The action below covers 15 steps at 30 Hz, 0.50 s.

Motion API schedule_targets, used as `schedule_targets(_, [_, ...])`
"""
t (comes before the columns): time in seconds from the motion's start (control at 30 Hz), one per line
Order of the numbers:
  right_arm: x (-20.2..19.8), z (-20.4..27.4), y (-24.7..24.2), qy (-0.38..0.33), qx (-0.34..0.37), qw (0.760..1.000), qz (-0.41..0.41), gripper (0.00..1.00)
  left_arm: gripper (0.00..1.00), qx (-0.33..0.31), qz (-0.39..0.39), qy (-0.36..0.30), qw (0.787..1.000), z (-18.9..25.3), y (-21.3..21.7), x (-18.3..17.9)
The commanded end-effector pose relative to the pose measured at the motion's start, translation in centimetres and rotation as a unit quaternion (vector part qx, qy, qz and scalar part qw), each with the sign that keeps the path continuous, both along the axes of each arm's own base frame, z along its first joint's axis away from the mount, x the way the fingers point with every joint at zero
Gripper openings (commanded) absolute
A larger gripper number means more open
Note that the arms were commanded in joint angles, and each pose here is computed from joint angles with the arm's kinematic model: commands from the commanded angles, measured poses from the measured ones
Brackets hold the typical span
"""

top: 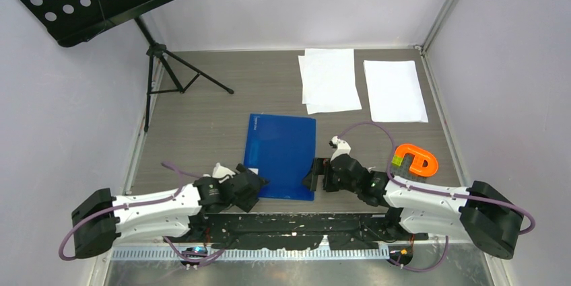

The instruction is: Put the files into the folder

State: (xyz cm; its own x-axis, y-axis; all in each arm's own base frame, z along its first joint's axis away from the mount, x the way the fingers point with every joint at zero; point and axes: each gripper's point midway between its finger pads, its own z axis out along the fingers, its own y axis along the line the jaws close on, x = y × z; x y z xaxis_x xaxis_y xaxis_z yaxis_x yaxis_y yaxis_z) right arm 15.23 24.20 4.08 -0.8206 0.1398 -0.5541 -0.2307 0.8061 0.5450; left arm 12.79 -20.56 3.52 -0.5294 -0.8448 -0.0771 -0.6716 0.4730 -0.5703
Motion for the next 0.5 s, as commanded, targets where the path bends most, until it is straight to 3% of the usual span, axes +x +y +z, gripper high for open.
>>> schedule_targets(0.0, [0.00,0.11,0.25,-0.007,0.006,1.000,0.008,0.97,0.69,-0.023,0.031,-0.028,0.999,0.21,0.20,0.99])
schedule_targets(0.47, [0.03,-0.16,0.56,-0.002,0.007,1.000,0.009,0.97,0.66,-0.050,0.023,-0.035,0.998,0.73,0.20,0.46])
